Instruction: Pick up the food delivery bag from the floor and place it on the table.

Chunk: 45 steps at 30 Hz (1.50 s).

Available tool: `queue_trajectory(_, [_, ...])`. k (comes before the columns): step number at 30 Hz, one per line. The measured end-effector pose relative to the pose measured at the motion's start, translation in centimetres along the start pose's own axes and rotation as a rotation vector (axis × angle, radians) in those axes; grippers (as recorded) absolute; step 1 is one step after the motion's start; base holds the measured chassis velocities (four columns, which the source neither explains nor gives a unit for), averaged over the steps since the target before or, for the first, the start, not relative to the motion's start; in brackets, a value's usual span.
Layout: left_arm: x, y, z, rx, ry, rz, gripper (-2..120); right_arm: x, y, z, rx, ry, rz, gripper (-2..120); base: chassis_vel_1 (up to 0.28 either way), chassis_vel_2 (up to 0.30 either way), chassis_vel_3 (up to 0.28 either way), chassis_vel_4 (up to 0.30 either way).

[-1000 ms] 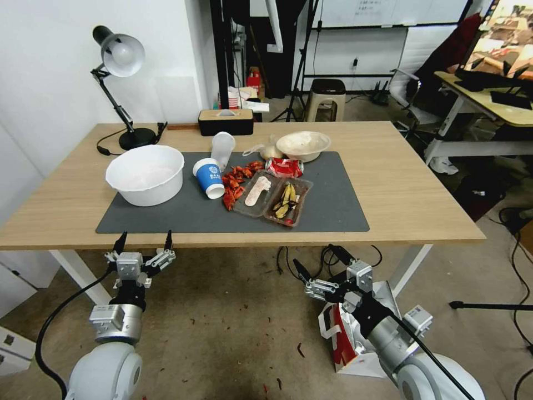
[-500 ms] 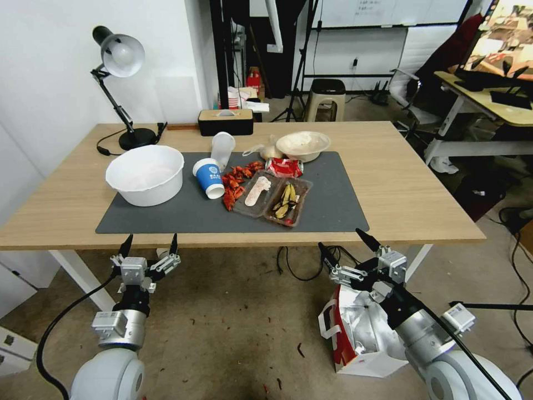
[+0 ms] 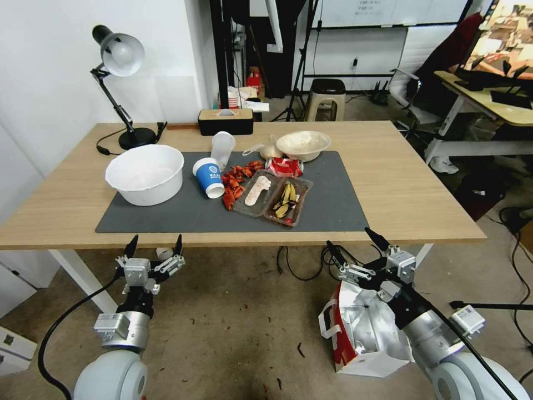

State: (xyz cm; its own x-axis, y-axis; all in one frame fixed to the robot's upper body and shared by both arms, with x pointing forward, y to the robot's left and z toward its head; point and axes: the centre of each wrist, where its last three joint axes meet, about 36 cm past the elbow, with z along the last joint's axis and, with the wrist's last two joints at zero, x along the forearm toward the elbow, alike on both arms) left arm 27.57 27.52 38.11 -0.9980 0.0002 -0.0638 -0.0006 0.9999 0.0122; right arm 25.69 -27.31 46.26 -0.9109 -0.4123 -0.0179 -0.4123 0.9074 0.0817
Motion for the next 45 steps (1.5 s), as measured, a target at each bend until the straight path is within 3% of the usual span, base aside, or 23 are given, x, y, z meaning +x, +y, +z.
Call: queue_trajectory(45, [0.18, 0.23, 0.67, 0.016, 0.006, -0.006, 100, 0.02, 0.17, 0.38, -0.015, 0.002, 0.010, 100, 0.000, 0.000, 0.000, 0.000])
